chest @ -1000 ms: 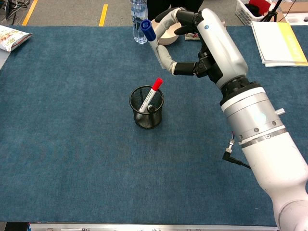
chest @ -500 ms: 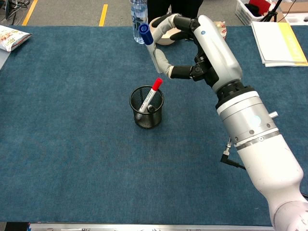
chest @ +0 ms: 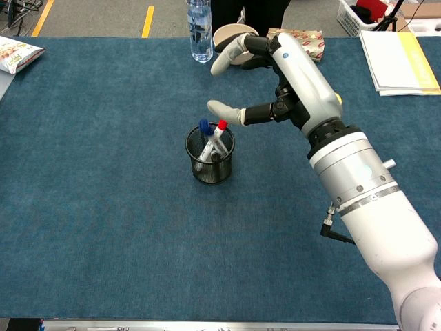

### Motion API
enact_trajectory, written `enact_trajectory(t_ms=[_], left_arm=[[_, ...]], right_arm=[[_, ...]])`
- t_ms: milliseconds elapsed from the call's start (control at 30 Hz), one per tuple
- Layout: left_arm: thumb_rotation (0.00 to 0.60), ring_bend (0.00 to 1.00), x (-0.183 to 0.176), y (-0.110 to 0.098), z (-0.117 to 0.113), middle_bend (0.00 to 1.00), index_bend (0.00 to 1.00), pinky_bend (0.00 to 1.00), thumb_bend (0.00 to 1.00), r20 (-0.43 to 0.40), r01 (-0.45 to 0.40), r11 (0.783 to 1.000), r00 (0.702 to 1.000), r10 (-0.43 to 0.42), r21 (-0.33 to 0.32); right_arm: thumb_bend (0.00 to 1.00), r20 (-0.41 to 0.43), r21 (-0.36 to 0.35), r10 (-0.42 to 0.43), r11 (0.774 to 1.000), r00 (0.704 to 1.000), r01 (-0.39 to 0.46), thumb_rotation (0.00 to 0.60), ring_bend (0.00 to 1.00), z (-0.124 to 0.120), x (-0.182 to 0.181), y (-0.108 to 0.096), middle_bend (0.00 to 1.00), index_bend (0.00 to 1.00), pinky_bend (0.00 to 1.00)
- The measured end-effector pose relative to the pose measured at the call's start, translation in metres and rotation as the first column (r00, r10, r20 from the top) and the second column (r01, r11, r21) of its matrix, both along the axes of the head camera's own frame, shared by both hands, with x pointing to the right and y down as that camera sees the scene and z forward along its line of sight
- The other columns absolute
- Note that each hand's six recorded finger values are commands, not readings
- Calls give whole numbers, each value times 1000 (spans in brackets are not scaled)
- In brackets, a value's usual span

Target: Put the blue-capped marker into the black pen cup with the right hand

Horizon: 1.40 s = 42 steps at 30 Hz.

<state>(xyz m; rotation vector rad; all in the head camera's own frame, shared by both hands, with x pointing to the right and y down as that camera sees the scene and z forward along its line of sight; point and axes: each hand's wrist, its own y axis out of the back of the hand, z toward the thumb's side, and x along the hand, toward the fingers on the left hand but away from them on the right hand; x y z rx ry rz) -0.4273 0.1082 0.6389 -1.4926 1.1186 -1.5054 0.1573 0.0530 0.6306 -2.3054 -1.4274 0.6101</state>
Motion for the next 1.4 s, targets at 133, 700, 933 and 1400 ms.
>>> enact_trajectory(t_ms=[133, 700, 933, 1400], left_arm=[[600, 282, 0, 0, 0, 366, 459, 452, 154, -1, 0, 1000, 1000, 0, 0], [600, 283, 1, 0, -1, 366, 458, 452, 154, -1, -1, 1000, 1000, 1, 3], [600, 282, 2, 0, -1, 366, 458, 453, 154, -2, -4, 1000, 1000, 4, 2], [600, 283, 7, -1, -3, 366, 459, 453, 153, -31, -11, 1000, 999, 11, 7]], right_arm=[[0, -3, 4, 2, 1000, 1000, -2, 600, 156, 0, 1, 0, 291, 457, 225], [51, -107, 176, -36, 983, 994, 55, 600, 156, -27, 17, 0, 291, 457, 225], [57, -383, 339, 3, 931, 924, 137, 600, 156, -38, 47, -7, 291, 457, 225], [66, -832, 311, 179, 934, 525, 175, 600, 156, -37, 173, -20, 291, 457, 220]])
